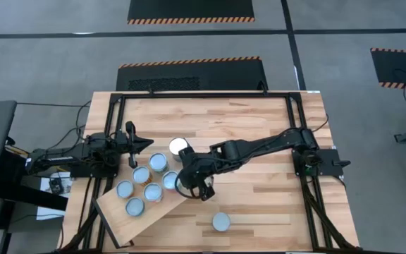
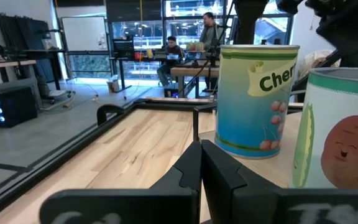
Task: Pick and place cans onto a shelf
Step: Put the canned chicken soup on the shelf, then put the canned cherries on the shelf aligned with the other canned cherries
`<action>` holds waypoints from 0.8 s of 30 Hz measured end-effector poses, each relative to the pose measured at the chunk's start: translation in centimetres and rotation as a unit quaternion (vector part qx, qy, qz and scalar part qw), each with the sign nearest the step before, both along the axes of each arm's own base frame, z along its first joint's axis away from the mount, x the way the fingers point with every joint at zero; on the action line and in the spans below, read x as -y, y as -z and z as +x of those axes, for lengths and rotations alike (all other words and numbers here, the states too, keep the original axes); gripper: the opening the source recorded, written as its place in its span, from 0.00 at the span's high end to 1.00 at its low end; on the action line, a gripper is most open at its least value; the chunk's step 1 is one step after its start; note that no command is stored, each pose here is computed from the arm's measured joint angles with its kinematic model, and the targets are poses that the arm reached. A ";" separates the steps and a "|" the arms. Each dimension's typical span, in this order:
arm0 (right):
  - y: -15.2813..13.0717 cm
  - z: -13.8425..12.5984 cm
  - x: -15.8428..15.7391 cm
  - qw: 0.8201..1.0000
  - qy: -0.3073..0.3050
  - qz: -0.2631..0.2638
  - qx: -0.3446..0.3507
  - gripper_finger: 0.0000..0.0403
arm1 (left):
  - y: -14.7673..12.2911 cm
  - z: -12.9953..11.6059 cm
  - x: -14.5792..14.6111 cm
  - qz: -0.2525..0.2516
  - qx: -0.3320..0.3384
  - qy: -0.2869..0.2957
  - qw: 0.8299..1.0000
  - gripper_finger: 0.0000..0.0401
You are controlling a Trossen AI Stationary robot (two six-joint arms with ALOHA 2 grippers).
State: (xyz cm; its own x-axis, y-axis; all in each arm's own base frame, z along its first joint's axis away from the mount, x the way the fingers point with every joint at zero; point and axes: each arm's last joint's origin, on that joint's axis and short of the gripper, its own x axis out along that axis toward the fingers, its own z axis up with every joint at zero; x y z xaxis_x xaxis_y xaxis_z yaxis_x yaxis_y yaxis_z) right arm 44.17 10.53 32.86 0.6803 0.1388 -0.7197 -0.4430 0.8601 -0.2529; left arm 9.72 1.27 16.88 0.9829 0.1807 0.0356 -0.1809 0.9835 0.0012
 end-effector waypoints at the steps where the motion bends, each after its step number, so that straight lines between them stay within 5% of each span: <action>1: 0.0 0.1 0.1 1.000 0.001 0.001 0.004 0.99 | 0.0 0.0 0.0 0.000 0.000 0.000 1.000 1.00; 11: -0.3 0.2 0.1 1.000 0.003 0.007 0.017 0.96 | 0.0 0.0 0.0 0.000 0.000 0.000 1.000 1.00; 24: 0.5 -5.4 -5.5 0.985 0.059 0.048 -0.155 0.99 | 0.0 0.0 0.0 0.000 0.000 0.000 1.000 1.00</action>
